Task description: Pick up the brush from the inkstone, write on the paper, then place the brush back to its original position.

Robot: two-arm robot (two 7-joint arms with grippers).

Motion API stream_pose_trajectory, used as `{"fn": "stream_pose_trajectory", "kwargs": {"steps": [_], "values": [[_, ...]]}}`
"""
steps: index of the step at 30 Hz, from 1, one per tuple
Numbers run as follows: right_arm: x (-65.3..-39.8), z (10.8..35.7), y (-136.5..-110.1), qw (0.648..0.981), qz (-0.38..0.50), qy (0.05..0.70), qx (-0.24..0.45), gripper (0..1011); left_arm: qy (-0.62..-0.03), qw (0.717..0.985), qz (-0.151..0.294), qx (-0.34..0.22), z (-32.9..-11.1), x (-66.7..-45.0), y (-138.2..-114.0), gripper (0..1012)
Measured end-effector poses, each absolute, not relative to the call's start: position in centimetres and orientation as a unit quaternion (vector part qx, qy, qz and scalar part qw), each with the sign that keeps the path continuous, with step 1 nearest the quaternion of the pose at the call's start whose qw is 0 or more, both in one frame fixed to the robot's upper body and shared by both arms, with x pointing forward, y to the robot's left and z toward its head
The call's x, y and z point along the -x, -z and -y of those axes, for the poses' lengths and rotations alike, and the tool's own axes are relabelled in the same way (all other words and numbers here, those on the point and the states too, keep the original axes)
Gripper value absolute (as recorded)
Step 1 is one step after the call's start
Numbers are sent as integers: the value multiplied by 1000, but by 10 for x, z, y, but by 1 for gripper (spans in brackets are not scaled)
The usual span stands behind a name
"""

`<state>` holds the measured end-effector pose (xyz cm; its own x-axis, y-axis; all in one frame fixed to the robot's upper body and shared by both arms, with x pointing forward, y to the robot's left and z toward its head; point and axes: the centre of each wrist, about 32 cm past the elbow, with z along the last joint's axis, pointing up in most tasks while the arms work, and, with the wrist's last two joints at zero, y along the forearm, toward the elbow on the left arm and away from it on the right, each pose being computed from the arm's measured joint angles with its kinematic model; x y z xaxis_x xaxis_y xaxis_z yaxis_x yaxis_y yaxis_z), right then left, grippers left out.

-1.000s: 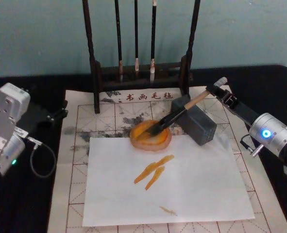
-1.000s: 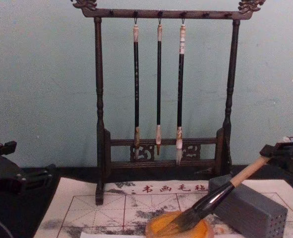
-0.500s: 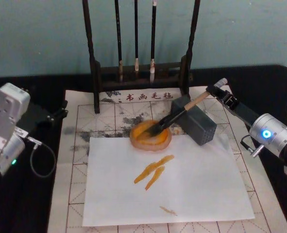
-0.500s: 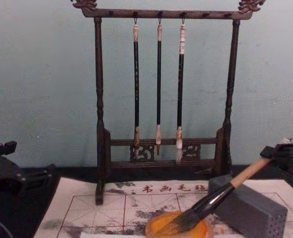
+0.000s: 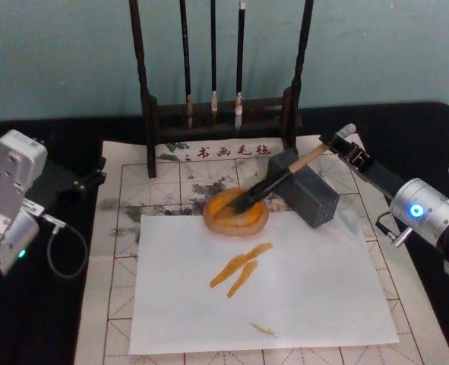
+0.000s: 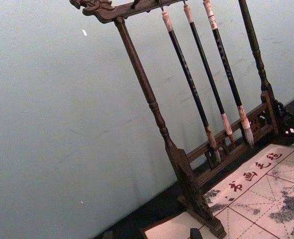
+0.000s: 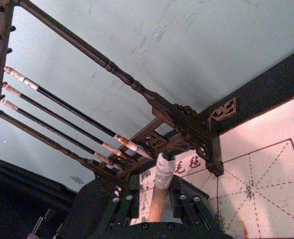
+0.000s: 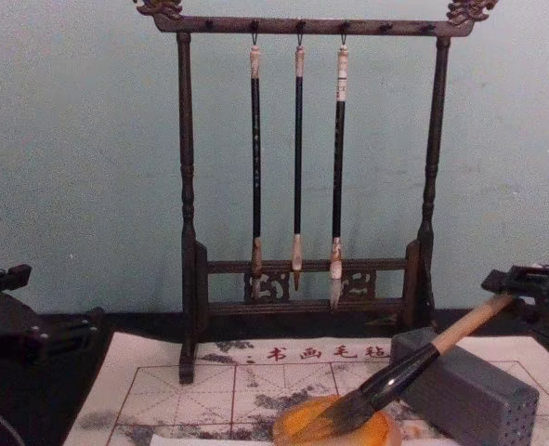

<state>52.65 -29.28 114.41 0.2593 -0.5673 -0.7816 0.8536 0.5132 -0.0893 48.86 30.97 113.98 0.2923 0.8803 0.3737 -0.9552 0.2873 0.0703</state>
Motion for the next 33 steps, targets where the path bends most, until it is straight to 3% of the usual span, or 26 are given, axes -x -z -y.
{"fn": "stream_pose_trajectory", "kwargs": {"steps": [14,22,33], "values": [[-527,293,-1144,773,-399,459,-180,795,-580,791,132,-142,-310,-489,-1140,1001],[-527,293,-1144,773,-398,460,-180,1002,-580,791,132,-141,-310,-489,-1140,1001],[-527,293,-1144,773,-398,460,-180,1000,-580,791,132,-141,-310,-489,-1140,1001]]}}
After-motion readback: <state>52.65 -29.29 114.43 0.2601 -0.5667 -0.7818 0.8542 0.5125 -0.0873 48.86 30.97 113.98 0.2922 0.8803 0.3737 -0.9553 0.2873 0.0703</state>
